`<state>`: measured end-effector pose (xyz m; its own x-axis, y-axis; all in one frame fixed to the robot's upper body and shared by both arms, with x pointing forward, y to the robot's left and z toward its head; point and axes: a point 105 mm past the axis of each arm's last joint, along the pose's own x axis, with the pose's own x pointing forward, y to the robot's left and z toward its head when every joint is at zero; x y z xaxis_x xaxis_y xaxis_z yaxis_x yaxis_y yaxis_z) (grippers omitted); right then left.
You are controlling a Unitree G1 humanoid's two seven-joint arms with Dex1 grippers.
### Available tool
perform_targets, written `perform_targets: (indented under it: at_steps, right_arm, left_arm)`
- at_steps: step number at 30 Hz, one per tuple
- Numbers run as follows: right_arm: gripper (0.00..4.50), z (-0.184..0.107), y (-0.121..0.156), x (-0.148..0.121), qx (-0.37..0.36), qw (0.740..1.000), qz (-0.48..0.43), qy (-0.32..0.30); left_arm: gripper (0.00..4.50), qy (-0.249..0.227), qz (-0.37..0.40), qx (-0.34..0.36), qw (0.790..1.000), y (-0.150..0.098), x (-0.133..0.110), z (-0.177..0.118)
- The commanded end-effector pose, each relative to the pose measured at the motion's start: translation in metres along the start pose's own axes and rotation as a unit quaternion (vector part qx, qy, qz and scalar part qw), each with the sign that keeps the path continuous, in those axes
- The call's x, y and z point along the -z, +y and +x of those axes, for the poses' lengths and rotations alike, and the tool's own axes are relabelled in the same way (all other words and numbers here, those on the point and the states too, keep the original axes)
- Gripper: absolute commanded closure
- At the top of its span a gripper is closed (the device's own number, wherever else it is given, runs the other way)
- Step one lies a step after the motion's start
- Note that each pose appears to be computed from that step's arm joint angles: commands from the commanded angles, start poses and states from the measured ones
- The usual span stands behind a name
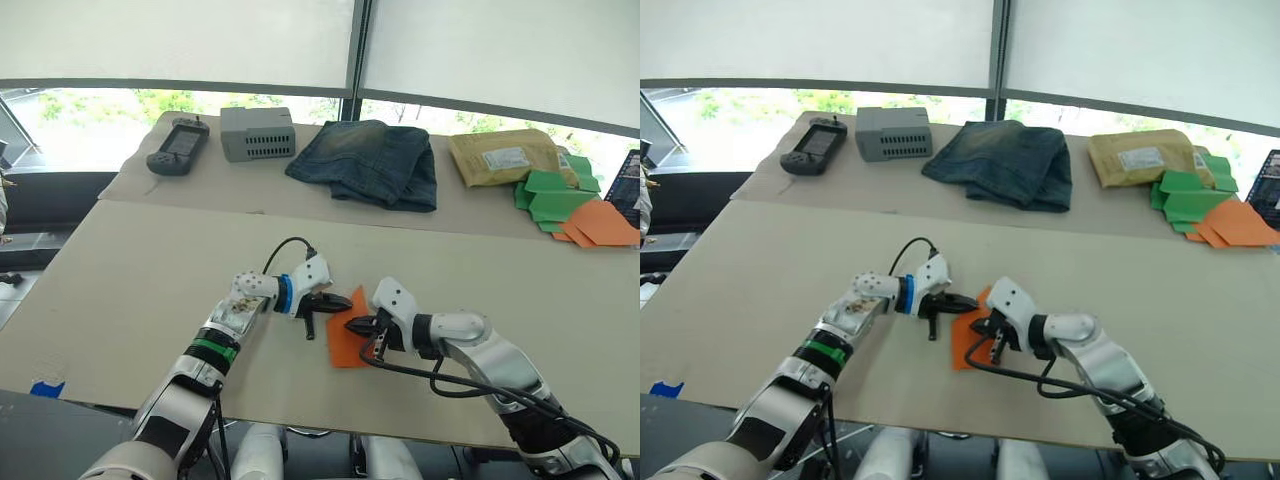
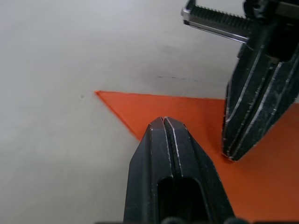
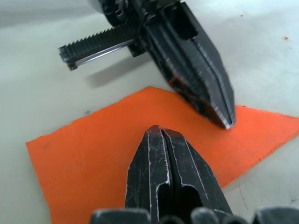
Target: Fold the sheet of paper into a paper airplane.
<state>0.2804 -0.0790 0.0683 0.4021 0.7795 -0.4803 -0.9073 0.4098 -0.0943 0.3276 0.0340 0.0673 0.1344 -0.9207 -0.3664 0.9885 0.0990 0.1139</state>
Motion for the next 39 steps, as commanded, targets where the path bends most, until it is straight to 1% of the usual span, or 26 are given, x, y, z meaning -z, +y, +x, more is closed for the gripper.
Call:
perform_targets:
  at_steps: [1,4,7,10,14,16,20,24,27,29,31,35,39]
  right_arm:
    - [4.49,0.005,0.002,0.023,-0.005,0.999,0.028,0.045]
    - [4.49,0.005,0.002,0.022,-0.009,0.999,0.027,0.047]
    - [4.49,0.006,0.002,0.022,-0.011,0.998,0.026,0.047]
    - [4.49,0.007,0.002,0.022,-0.012,0.998,0.026,0.047]
    - [4.49,0.006,0.003,0.022,-0.014,0.998,0.026,0.047]
    - [4.49,0.004,0.002,0.022,-0.013,0.998,0.027,0.048]
    - [4.49,0.0,-0.001,0.018,-0.009,0.999,0.024,0.043]
    - [4.49,-0.009,-0.008,-0.002,0.004,1.0,0.015,0.007]
    - [4.49,-0.023,-0.012,-0.025,0.009,0.999,0.024,-0.033]
    - [4.49,-0.033,-0.013,-0.035,0.013,0.998,0.028,-0.051]
    - [4.49,-0.044,-0.01,-0.04,0.011,0.998,0.039,-0.054]
    - [3.24,-0.057,0.004,-0.041,-0.001,0.996,0.064,-0.054]
    - [1.84,-0.066,0.011,-0.039,0.018,0.996,0.068,-0.045]
  left_arm:
    - [4.5,0.033,0.026,0.004,0.999,-0.006,0.003,-0.003]
    - [4.5,0.064,0.0,0.007,0.998,-0.015,0.015,-0.011]
    - [4.5,0.068,-0.052,0.01,0.996,-0.026,0.019,-0.017]
    - [4.5,0.077,-0.073,0.016,0.994,-0.04,0.024,-0.027]
    - [4.5,0.072,-0.109,0.023,0.991,-0.056,0.02,-0.04]
    - [4.5,0.06,-0.117,0.008,0.991,-0.057,0.015,-0.047]
    - [4.5,0.037,-0.12,-0.016,0.992,-0.053,0.006,-0.054]
    - [4.5,-0.01,-0.116,-0.035,0.993,-0.043,-0.016,-0.066]
    - [4.5,-0.049,-0.11,-0.045,0.992,-0.036,-0.033,-0.078]
    - [4.5,-0.063,-0.107,-0.053,0.991,-0.033,-0.04,-0.087]
    - [4.5,-0.067,-0.099,-0.056,0.991,-0.031,-0.044,-0.095]
    - [4.5,-0.06,-0.093,-0.051,0.992,-0.031,-0.045,-0.102]
    - [4.5,-0.043,-0.089,-0.046,0.994,-0.032,-0.041,-0.104]
